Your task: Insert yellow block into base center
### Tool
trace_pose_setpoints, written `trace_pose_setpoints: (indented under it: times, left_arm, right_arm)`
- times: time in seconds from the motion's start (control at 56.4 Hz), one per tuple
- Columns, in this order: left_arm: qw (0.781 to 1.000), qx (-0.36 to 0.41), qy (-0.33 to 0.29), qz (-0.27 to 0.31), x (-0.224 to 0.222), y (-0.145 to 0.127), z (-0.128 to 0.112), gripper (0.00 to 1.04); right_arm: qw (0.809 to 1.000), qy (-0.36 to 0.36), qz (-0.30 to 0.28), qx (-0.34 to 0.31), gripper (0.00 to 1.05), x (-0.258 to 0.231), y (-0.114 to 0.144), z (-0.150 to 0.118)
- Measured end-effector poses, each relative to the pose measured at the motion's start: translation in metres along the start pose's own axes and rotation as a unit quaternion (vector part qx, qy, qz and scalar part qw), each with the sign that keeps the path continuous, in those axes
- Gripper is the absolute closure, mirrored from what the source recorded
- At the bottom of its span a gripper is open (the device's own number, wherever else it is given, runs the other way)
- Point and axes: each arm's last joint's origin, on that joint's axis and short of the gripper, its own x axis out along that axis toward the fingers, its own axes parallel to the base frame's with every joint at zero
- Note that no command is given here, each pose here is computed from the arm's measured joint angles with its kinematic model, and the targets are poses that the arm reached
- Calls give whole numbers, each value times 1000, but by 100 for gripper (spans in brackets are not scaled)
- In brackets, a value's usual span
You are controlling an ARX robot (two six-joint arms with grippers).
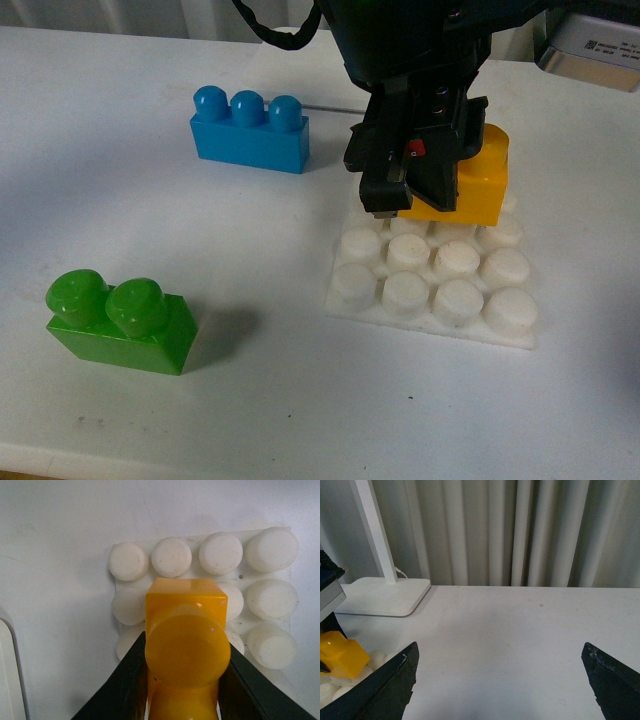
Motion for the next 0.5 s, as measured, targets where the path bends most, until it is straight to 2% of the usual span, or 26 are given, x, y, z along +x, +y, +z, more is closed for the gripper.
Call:
trace_pose_setpoints:
  times: [0.497]
  left_arm:
    - [1000, -2, 15, -1, 13, 2, -4, 73]
  right_arm:
    - [1000, 0, 0, 0, 9, 0, 0, 0]
